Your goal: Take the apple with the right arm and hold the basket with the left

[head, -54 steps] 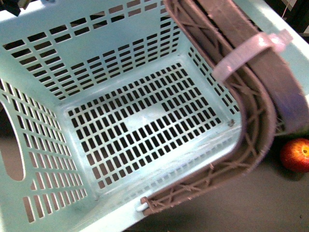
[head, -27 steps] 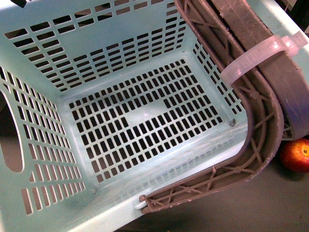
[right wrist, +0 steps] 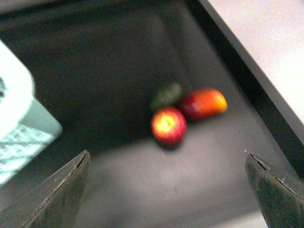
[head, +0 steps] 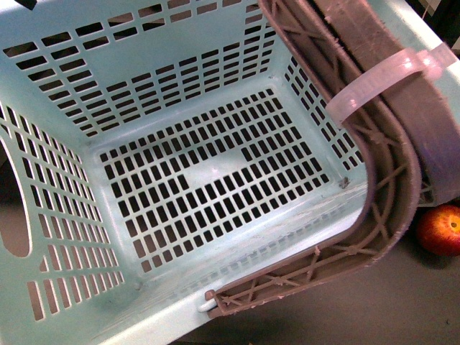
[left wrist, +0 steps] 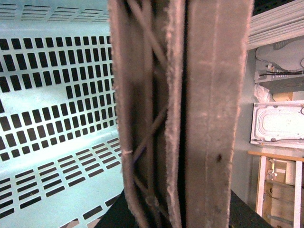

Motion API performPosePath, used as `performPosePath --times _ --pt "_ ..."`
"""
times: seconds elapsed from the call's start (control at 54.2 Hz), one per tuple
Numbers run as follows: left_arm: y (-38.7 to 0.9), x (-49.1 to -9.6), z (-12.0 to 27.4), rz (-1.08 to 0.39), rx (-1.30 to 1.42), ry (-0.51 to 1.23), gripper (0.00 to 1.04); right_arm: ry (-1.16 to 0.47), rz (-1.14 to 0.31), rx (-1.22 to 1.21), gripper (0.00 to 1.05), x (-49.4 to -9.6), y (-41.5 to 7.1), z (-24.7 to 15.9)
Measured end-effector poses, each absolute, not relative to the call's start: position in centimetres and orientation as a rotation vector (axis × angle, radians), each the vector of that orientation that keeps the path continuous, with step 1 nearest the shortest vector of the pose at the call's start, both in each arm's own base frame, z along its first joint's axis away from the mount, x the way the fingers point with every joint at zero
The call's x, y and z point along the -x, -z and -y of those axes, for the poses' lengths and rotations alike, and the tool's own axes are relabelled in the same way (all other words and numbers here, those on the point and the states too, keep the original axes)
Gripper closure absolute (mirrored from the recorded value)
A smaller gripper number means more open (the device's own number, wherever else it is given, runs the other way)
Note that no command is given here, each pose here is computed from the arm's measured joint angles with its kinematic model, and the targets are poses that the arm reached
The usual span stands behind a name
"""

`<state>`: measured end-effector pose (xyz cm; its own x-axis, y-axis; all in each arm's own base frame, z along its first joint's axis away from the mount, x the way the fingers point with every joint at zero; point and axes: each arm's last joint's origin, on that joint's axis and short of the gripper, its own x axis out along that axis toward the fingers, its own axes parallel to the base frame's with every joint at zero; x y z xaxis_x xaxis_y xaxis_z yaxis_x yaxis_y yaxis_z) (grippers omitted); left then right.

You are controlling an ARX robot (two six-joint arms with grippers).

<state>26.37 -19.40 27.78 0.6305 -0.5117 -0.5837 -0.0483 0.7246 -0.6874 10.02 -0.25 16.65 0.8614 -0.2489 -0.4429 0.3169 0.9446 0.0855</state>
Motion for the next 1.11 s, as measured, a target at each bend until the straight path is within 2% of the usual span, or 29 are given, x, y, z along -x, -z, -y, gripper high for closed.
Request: performPosePath --times 0.092,0.277,0.425,0.591,0.609,0.794,0.942,1.108 --pt "-27.8 -26.4 19.4 -0.861 0.725 0.298 0.88 0.385 -0.548 -0.228 0.09 -10.4 -15.9 0.6" --pt "-27.8 -26.3 19.4 -0.859 0.725 0.297 0.88 0.416 -0.563 -0.32 0.09 -12.1 -15.7 2.1" --pt "-27.8 -26.3 19.4 -0.86 0.726 0.299 0.88 0.448 -0.604 -0.35 0.09 -14.9 -14.9 4.2" --pt "-27.9 -26.3 19.4 -0.859 0.726 0.297 0.88 0.449 -0.663 -0.308 0.09 -20.3 -13.0 6.1" --pt "-27.9 -26.3 19.4 -0.86 0.727 0.3 0.88 0.435 -0.69 -0.304 0.09 -21.7 -12.1 6.4" --pt "-27.9 -26.3 19.4 -0.86 0.726 0.299 0.88 0.4 -0.828 -0.253 0.09 -25.9 -7.0 6.7" --pt "-27.9 -26.3 19.4 -0.86 0.726 0.299 0.88 0.402 -0.938 -0.211 0.09 -27.9 -2.9 6.3" --pt "-27.9 -26.3 19.4 -0.86 0.726 0.299 0.88 0.378 -0.994 -0.198 0.09 -29.1 -0.5 5.7"
